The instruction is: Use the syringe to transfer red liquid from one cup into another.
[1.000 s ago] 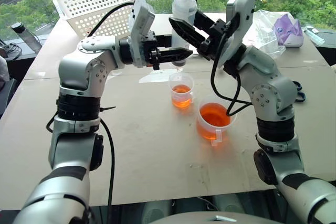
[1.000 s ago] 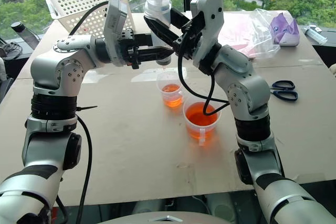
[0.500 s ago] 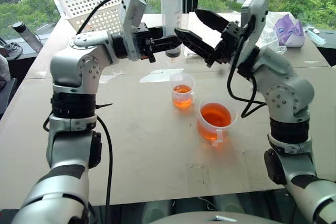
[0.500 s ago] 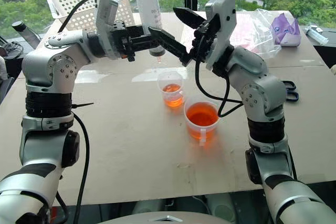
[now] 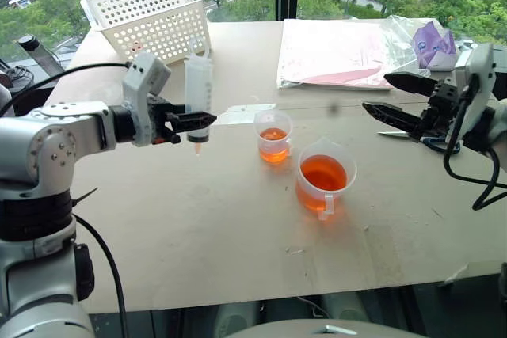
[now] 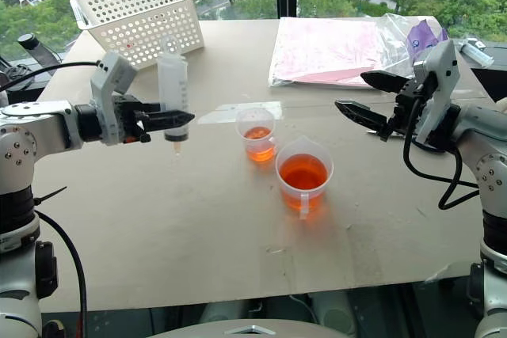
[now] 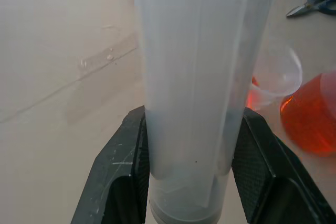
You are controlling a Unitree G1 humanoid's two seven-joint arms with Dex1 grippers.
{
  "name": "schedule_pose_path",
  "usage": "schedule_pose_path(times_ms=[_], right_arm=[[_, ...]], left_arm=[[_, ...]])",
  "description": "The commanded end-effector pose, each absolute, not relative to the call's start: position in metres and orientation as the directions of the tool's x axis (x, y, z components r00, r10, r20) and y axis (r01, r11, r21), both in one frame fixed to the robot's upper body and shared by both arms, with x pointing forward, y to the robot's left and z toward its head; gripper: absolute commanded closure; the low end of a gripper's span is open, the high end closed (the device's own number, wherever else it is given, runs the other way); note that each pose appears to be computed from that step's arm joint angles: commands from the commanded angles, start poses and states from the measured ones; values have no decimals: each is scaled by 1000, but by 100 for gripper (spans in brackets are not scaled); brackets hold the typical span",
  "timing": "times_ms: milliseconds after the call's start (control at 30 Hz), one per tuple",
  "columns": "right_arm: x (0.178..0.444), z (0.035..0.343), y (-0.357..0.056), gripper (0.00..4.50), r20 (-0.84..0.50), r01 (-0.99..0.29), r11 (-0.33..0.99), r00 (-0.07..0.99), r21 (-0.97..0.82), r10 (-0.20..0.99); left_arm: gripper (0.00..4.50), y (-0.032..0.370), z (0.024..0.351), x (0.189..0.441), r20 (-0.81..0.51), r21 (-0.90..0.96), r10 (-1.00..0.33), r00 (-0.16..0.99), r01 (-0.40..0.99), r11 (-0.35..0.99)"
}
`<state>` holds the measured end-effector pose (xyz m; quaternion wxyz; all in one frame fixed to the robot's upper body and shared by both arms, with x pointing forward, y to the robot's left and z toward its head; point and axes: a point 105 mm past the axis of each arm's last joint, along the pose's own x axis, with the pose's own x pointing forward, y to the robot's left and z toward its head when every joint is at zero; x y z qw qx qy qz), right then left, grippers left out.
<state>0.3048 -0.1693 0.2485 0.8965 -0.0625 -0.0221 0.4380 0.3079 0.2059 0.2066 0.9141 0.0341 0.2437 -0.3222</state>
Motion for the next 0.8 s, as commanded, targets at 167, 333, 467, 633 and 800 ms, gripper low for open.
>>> schedule_pose_path(times_ms=[167,333,467,633,800], right_arm=[[291,246,-174,8,-68,-807,564,581,-175,811],[285,232,-178,0,-102,-815,557,575,-158,812],[278,214,-193,0,-108,-793,592,607,-147,787],[263,193,-218,0,-98,-764,636,645,-110,758],[242,151,-245,0,-221,-723,689,681,-51,698]], left_arm=[[297,213,169,304,-592,-36,-412,693,488,872],[76,213,147,308,-607,-50,-382,696,447,893],[4,212,145,307,-559,-41,-404,724,463,885],[4,210,179,306,-338,52,-506,794,552,832],[4,192,181,256,-281,24,-704,652,738,674]])
